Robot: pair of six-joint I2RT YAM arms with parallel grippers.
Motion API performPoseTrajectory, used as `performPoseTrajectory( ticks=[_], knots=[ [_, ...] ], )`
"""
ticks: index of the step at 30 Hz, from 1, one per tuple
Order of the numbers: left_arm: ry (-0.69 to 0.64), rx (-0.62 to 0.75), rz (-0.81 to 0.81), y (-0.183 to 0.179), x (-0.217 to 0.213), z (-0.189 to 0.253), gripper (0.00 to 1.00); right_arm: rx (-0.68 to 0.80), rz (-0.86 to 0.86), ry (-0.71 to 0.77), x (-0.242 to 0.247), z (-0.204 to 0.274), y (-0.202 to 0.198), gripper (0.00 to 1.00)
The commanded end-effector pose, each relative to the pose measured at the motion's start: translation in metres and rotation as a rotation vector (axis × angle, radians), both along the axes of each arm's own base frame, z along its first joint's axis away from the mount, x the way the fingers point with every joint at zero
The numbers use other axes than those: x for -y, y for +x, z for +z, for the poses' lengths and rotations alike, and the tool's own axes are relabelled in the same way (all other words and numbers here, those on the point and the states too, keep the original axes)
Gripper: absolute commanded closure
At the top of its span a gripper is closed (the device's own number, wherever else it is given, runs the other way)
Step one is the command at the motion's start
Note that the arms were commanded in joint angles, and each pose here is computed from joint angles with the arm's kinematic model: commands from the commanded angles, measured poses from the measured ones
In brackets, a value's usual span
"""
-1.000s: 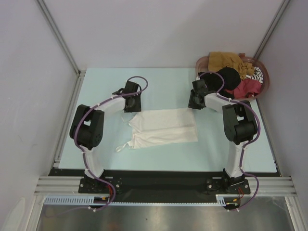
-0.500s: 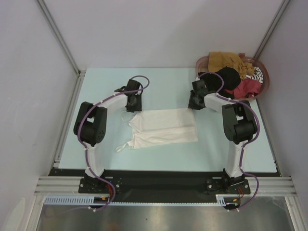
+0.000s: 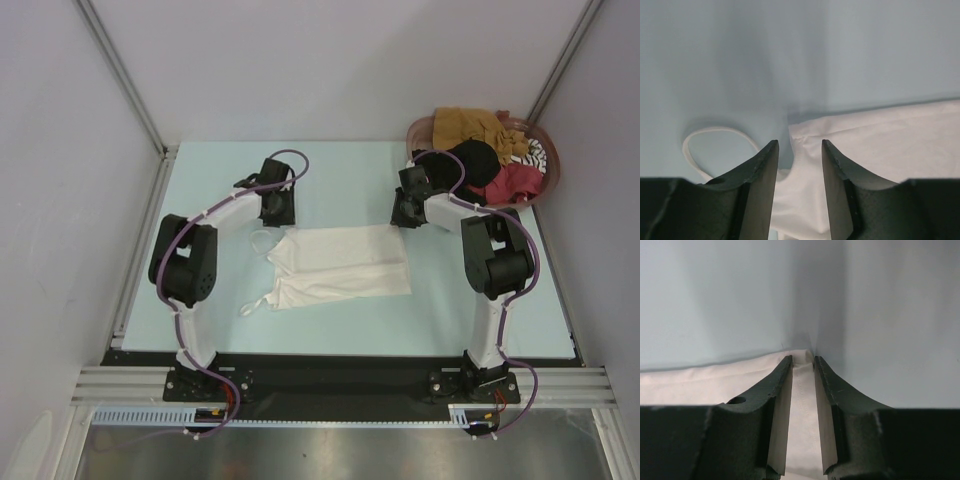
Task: Fold and stack the tank tops
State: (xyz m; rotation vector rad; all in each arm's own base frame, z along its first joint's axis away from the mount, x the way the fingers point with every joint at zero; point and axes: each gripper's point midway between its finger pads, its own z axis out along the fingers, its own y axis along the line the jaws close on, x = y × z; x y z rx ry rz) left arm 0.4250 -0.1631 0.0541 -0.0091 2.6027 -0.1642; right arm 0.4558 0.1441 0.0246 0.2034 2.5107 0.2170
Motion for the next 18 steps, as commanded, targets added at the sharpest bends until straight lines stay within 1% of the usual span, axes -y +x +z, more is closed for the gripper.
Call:
performPoseTrajectory(
  ticks=[1,3,4,6,9,10,15,18],
  knots=[
    [-0.048,0.056,-0.018,0.011,0.007,0.026,0.53,0.041,0.025,0.003,-0.007,0.01,0.011,0.71],
    [-0.046,0.04,-0.023,0.014,0.009,0.017,0.51,0.038,0.025,0.003,-0.007,0.01,0.01,0.71],
    [-0.03,-0.001,-0.027,0.009,0.007,0.01,0.5,0.04,0.026,0.003,-0.007,0.01,0.01,0.71],
    [-0.021,-0.032,-0.029,0.013,0.009,-0.001,0.5,0.038,0.026,0.004,-0.007,0.01,0.009,0.7],
    [-0.04,-0.018,-0.023,0.012,0.009,-0.002,0.5,0.039,0.028,0.005,-0.008,0.01,0.009,0.71],
    [-0.046,-0.023,-0.019,0.011,0.009,-0.004,0.52,0.039,0.024,0.007,-0.007,0.011,0.009,0.71],
    [-0.042,-0.051,-0.011,0.009,0.005,-0.011,0.55,0.041,0.023,0.009,-0.007,0.012,0.009,0.71],
    [-0.068,-0.059,-0.018,0.007,0.008,-0.013,0.6,0.041,0.025,0.009,-0.007,0.012,0.009,0.71]
  ],
)
